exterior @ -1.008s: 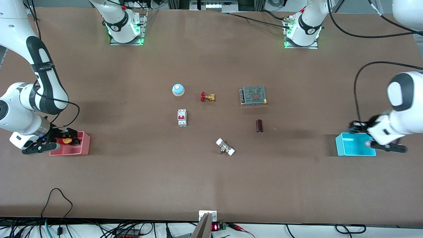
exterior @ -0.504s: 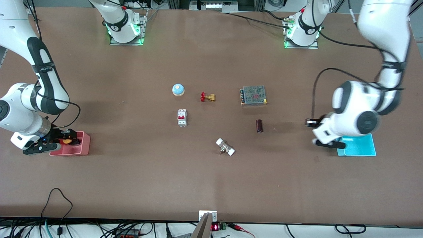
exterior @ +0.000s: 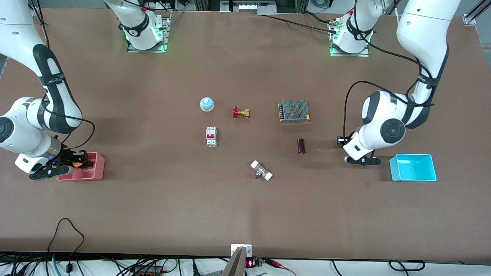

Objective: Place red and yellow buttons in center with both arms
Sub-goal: 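Lift the red button out of the cyan bin with the left gripper, then carry the yellow button toward the breaker while the left gripper lowers the red button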

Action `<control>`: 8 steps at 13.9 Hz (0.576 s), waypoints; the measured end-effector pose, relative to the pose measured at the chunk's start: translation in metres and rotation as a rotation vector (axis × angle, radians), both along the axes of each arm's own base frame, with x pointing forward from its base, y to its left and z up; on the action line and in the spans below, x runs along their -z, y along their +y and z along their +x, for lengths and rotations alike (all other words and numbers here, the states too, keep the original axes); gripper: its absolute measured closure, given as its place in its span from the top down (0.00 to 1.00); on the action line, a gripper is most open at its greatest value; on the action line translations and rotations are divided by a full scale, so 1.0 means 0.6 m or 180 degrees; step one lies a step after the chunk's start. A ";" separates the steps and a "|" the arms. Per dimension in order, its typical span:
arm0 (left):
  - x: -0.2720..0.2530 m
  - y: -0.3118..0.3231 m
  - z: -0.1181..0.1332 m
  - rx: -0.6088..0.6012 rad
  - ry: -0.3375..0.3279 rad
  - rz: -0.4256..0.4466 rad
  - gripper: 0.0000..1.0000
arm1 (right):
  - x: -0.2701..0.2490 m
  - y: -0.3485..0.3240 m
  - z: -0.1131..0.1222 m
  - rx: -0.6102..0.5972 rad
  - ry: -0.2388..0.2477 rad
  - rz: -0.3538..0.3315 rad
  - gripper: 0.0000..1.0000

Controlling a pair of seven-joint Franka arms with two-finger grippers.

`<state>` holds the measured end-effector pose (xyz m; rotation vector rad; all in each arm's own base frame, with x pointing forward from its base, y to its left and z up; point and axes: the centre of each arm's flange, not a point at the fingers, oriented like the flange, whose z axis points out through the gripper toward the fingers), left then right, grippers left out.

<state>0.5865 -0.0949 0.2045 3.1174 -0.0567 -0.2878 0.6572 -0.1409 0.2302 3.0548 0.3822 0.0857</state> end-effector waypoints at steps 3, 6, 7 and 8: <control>0.000 0.001 -0.013 -0.0003 -0.0111 -0.0012 0.34 | 0.000 0.001 0.000 -0.0030 -0.0001 -0.0001 0.37; -0.001 0.002 -0.017 -0.0004 -0.0149 -0.0016 0.34 | -0.001 0.002 0.001 -0.0040 -0.0004 -0.0001 0.37; -0.001 0.002 -0.017 -0.0005 -0.0149 -0.0016 0.34 | -0.004 0.002 0.003 -0.0058 -0.0018 -0.0004 0.37; -0.001 0.002 -0.017 -0.0005 -0.0150 -0.0016 0.34 | -0.014 0.003 0.006 -0.0104 -0.0037 -0.0013 0.37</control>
